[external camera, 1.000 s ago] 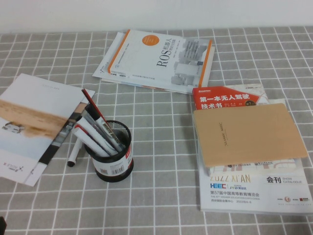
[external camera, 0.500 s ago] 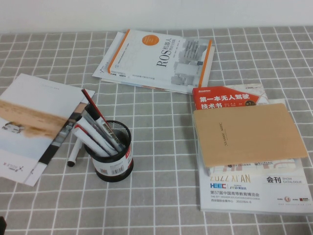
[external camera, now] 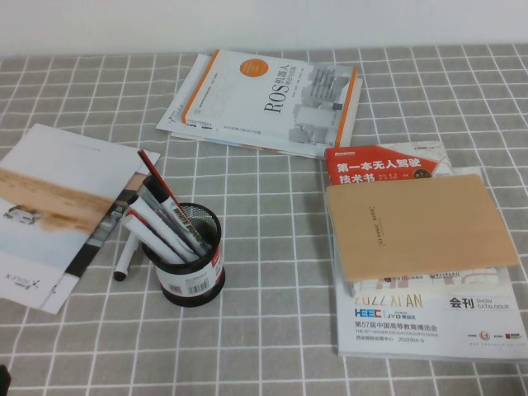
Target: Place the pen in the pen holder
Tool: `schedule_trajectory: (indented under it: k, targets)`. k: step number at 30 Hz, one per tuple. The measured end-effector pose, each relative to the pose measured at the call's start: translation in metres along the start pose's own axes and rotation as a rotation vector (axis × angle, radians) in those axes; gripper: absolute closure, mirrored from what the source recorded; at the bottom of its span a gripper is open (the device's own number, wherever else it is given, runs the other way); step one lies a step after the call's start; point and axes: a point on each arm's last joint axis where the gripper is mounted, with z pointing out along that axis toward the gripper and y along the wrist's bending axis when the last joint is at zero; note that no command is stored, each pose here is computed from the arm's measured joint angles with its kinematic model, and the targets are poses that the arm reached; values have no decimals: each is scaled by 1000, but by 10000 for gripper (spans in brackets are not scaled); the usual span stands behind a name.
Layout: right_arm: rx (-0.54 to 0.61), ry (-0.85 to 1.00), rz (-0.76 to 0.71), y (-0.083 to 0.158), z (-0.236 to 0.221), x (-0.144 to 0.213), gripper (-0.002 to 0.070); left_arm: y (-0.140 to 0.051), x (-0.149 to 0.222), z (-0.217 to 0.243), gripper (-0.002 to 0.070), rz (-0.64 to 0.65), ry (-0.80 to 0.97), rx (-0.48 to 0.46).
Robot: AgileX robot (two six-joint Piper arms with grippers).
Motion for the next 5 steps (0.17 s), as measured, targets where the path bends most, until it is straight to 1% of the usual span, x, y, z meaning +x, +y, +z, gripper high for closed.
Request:
schedule_trajectory:
  k: [5]
  targets:
    - [0, 0, 0, 0, 0, 0, 689, 0, 0, 0, 678, 0, 0, 0]
